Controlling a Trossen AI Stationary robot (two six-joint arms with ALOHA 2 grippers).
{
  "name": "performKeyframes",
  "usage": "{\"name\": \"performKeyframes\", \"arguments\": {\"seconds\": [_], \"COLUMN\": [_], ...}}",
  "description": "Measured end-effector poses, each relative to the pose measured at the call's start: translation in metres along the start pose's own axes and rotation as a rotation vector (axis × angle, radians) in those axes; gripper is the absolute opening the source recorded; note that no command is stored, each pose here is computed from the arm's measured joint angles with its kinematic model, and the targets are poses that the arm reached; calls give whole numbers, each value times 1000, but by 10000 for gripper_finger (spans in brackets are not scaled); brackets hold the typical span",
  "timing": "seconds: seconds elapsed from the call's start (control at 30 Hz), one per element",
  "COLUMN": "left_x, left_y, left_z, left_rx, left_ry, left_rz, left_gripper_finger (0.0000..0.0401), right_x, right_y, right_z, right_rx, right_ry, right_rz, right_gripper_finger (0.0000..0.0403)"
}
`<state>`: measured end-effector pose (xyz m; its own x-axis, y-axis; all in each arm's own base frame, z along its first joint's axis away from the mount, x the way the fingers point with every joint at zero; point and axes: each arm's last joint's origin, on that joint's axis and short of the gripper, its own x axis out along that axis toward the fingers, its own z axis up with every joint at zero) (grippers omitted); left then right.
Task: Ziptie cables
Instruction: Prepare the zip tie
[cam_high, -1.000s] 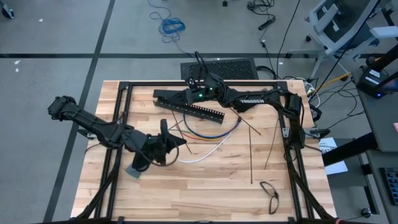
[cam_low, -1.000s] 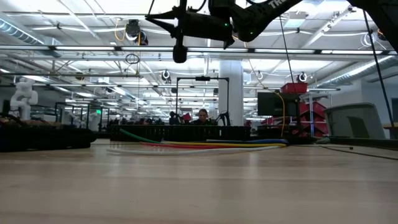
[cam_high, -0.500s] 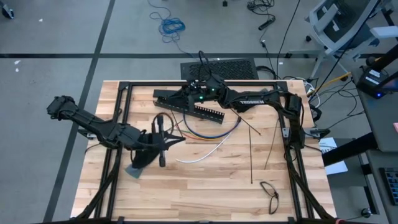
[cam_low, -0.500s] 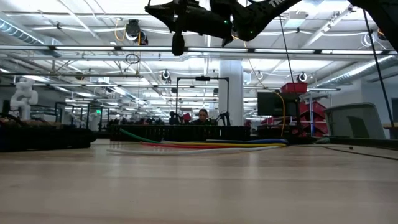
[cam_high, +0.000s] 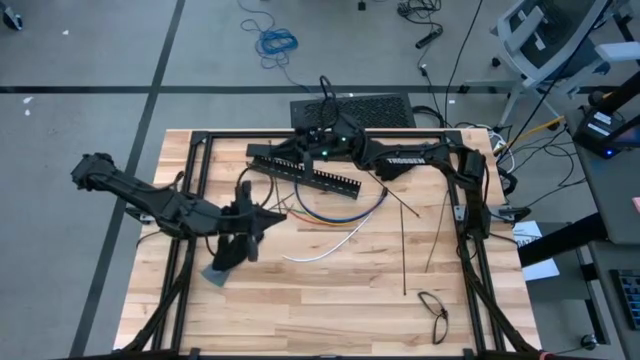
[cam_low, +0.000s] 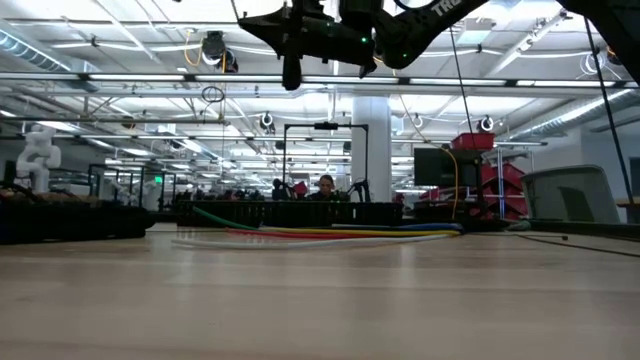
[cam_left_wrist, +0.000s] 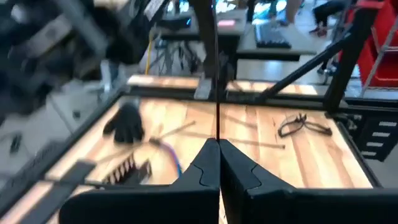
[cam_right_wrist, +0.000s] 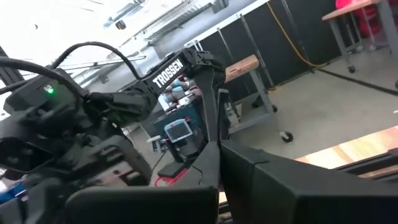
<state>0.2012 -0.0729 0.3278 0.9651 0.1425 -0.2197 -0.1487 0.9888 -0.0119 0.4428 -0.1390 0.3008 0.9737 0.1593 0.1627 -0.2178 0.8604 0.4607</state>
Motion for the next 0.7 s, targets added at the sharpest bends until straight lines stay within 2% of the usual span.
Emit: {"name": "performKeyframes", "arguments": {"seconds": [0.27, 0.43, 0.57, 0.7], "left_x": [-17, -11, -5, -6], "left_y": [15, 28, 36, 39], "left_z": [8, 3, -12, -20], "left_rx": [-90, -198, -333, -456], "left_ry": [-53, -59, -92, -192], "left_rz": [115, 172, 167, 130], "left_gripper_finger": [0, 0, 0, 0], "right_x": [0, 3, 6, 5], "right_y": [0, 6, 10, 9], "right_z": [0, -4, -6, -5], "right_rx": [-77, -147, -222, -265], "right_ry": [1, 9, 11, -1], "right_rz": [3, 21, 29, 3], "right_gripper_finger": [0, 0, 0, 0]}}
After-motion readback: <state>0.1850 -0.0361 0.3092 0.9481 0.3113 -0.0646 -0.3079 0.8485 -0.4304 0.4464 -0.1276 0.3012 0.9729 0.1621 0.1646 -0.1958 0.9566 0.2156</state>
